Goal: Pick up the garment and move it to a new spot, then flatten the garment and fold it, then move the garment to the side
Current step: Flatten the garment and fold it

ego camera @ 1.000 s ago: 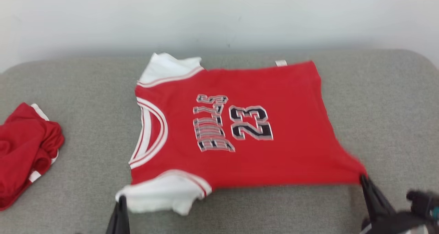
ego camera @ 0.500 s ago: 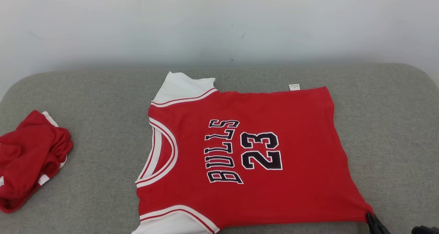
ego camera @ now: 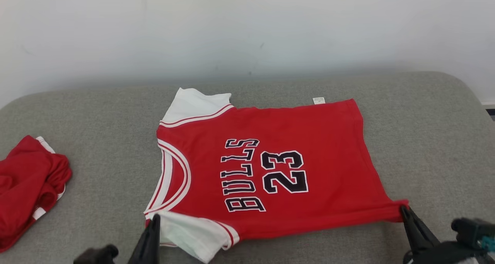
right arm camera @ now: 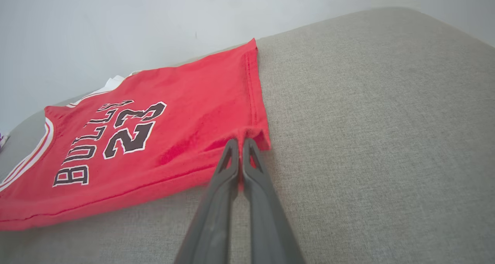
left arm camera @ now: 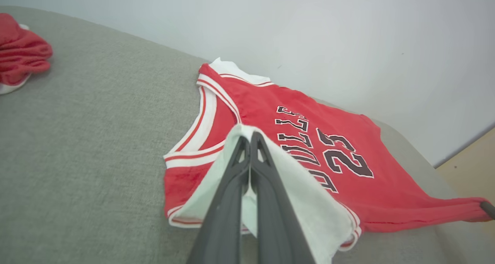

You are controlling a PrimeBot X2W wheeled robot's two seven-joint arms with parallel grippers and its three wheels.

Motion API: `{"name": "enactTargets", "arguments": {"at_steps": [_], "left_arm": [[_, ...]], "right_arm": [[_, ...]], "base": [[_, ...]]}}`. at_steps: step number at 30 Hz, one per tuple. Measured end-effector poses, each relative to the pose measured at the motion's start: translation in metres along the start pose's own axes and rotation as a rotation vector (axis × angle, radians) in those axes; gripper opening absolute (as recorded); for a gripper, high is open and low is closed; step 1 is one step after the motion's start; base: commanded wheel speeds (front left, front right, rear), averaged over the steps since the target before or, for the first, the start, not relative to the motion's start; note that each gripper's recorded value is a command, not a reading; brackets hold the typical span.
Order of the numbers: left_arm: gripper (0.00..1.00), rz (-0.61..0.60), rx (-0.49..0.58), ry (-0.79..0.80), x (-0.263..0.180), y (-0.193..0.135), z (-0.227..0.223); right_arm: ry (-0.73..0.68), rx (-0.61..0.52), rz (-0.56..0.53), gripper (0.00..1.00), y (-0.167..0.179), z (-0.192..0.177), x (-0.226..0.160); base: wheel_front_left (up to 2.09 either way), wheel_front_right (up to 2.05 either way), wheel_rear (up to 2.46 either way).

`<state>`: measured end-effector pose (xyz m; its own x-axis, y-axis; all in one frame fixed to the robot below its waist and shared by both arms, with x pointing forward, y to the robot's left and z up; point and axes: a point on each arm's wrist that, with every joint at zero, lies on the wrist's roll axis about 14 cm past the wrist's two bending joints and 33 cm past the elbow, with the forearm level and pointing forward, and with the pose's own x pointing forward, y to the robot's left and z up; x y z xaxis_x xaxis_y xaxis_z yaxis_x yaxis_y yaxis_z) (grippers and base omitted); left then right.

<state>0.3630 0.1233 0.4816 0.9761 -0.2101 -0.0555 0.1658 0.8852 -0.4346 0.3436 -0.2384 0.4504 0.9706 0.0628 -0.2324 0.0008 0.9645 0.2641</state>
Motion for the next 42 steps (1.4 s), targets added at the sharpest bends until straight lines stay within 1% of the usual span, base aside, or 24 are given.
{"name": "enactTargets", "arguments": {"at_steps": [5,9,18,22,26,27,28,29,30,34,36,38,42], "left_arm": [[0.00,-0.045,0.049,-0.007,0.029,-0.001,0.014],[0.00,-0.066,0.075,0.021,0.051,0.000,0.013],[0.00,-0.042,0.122,0.093,0.089,0.019,0.001],[0.00,-0.020,0.140,0.133,0.097,0.030,-0.010],[0.00,-0.009,0.141,0.149,0.099,0.034,-0.016],[0.03,-0.008,0.142,0.155,0.100,0.034,-0.018],[0.39,-0.007,0.143,0.155,0.100,0.034,-0.019],[1.00,-0.006,0.143,0.154,0.101,0.033,-0.019],[1.00,-0.007,0.141,0.153,0.100,0.032,-0.019],[1.00,0.002,0.115,0.119,0.098,0.030,-0.011],[1.00,0.013,0.099,0.091,0.094,0.033,-0.003],[1.00,0.016,0.090,0.051,0.088,0.034,0.008],[1.00,0.031,0.069,0.014,0.065,0.037,0.009]], "right_arm": [[0.020,-0.024,0.001,0.00,0.000,0.010,0.019],[0.042,-0.035,0.005,0.00,0.003,0.012,0.038],[0.094,-0.073,-0.013,0.00,-0.001,0.009,0.077],[0.108,-0.097,-0.013,0.00,0.000,0.004,0.091],[0.121,-0.121,-0.006,0.00,0.002,-0.002,0.096],[0.122,-0.121,-0.007,0.04,0.002,-0.004,0.097],[0.116,-0.122,-0.006,0.40,0.003,-0.003,0.097],[0.109,-0.125,-0.004,0.98,0.004,-0.003,0.097],[0.096,-0.128,-0.004,1.00,0.004,-0.001,0.097],[0.048,-0.149,0.002,1.00,0.003,0.007,0.091],[0.026,-0.182,0.014,1.00,0.003,0.011,0.086],[0.018,-0.221,0.023,1.00,0.001,0.009,0.078],[0.010,-0.227,0.018,1.00,-0.005,0.003,0.060]], "base": [[0.00,0.00,0.00],[0.00,0.00,0.00],[0.00,0.00,0.00],[0.00,0.00,0.00],[0.00,0.00,0.00],[0.00,0.00,0.00],[0.00,0.00,0.00],[0.00,0.00,0.00],[0.00,0.00,0.00],[0.00,0.00,0.00],[0.00,0.00,0.00],[0.00,0.00,0.00],[0.00,0.00,0.00]]}}
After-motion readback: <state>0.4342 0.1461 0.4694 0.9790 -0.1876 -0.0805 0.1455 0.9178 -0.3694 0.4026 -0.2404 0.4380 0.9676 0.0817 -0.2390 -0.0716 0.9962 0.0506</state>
